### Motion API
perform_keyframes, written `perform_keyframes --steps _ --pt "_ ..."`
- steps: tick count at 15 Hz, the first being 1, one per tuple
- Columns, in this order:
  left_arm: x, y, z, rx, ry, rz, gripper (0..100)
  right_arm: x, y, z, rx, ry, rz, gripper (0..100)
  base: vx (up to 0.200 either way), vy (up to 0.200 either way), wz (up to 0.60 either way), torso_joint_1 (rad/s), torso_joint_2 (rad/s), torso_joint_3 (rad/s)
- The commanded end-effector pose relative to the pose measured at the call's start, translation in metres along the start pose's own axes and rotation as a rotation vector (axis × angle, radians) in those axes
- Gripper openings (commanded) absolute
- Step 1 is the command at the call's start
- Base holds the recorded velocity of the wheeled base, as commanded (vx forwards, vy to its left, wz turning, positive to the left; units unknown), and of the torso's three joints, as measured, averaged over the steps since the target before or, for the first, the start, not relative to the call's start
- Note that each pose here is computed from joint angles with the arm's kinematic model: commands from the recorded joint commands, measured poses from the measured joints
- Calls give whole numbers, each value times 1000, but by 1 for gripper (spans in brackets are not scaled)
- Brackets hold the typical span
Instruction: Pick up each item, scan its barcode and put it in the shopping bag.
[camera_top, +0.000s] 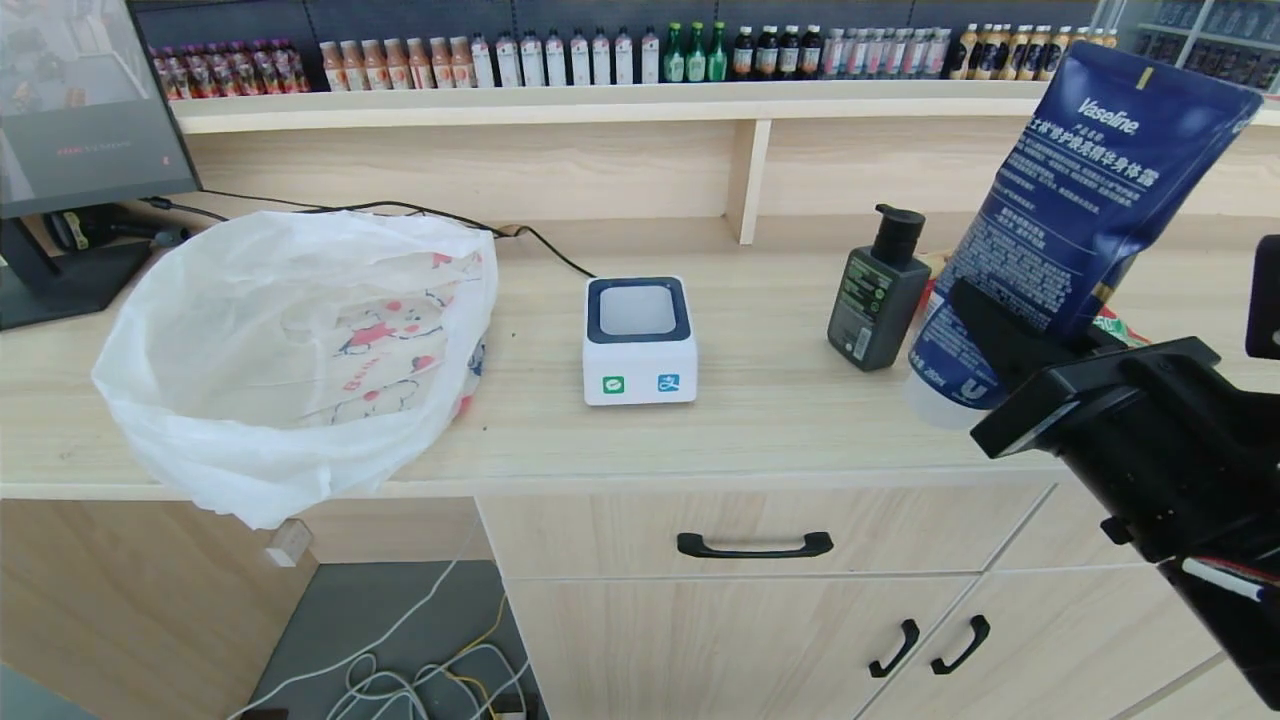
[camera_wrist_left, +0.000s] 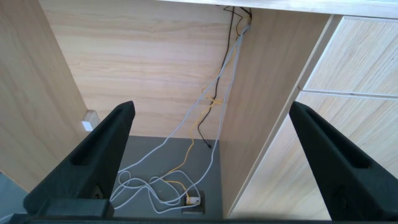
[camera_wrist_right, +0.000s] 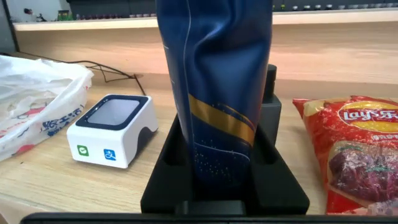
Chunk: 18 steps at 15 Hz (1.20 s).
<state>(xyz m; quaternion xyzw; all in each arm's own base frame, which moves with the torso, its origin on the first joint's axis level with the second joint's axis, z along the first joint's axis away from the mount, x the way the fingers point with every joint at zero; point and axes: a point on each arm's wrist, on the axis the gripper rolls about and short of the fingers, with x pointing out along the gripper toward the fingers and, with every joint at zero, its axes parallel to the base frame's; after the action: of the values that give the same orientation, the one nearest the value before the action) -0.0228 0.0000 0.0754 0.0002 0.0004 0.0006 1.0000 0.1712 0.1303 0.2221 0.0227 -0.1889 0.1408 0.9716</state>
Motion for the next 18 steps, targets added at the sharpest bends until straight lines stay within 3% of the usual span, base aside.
perform_keyframes --steps 1,6,18 --pt "0 0 0 0 -1 0 100 1 0 -2 -1 0 1 0 0 0 0 0 0 0" --pt "0 0 0 0 -1 0 100 4 3 -4 -1 2 9 0 0 0 0 0 0 0" --pt "0 0 0 -2 1 0 100 3 3 -3 3 -6 12 0 0 200 0 4 4 4"
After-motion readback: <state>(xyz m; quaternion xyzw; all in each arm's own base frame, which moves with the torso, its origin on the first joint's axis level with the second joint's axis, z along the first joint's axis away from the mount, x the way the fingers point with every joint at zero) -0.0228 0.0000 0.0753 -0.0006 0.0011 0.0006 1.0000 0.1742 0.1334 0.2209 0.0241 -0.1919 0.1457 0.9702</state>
